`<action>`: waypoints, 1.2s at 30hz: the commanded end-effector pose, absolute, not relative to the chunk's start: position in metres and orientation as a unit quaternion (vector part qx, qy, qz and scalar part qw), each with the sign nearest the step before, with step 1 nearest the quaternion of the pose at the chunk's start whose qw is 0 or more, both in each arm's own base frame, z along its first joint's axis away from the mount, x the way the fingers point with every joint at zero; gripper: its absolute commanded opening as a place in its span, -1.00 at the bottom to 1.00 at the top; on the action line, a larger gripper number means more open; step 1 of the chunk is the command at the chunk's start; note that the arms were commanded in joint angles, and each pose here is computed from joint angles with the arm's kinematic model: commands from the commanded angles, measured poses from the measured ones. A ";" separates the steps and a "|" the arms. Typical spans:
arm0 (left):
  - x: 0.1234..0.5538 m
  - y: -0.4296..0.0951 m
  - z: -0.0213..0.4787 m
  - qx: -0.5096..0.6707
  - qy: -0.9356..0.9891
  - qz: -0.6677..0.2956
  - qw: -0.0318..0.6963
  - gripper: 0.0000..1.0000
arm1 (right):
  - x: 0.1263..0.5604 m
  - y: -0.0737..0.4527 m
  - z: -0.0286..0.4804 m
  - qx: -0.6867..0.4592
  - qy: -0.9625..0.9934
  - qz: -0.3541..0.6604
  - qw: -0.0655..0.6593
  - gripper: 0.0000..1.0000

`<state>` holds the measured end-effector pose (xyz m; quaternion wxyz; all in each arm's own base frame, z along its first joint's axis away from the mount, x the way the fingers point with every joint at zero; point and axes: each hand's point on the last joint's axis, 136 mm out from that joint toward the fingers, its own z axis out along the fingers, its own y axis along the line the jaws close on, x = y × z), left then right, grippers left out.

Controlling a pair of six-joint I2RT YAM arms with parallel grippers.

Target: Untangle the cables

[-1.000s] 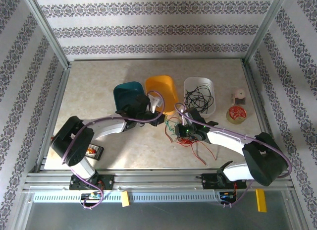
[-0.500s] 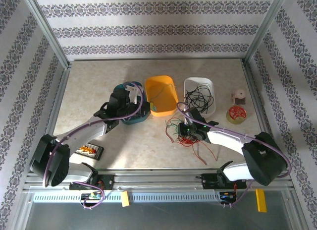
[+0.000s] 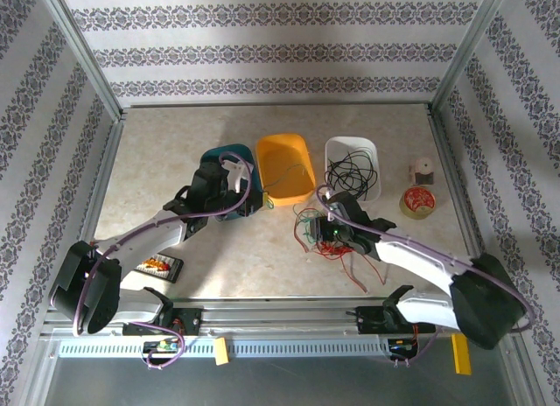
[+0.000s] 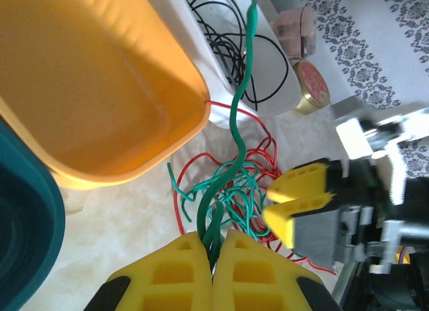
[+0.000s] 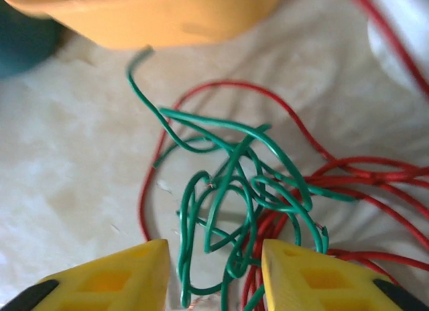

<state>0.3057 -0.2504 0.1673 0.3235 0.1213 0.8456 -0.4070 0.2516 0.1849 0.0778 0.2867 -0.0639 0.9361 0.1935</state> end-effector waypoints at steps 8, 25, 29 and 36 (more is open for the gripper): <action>0.354 -0.248 0.177 0.041 0.854 -0.371 0.362 -1.00 | 0.266 0.161 0.124 -0.011 0.909 0.175 0.378 -0.03; 0.446 -0.267 0.102 -0.061 0.920 -0.271 0.277 -0.79 | 0.253 0.139 0.123 0.009 0.909 0.170 0.380 -0.01; 0.449 -0.274 0.108 -0.055 0.912 -0.288 0.287 -0.23 | 0.251 0.141 0.120 -0.002 0.913 0.167 0.373 -0.01; 0.444 -0.293 0.151 0.016 0.899 -0.289 0.328 0.22 | 0.251 0.154 0.121 -0.027 0.917 0.169 0.361 -0.01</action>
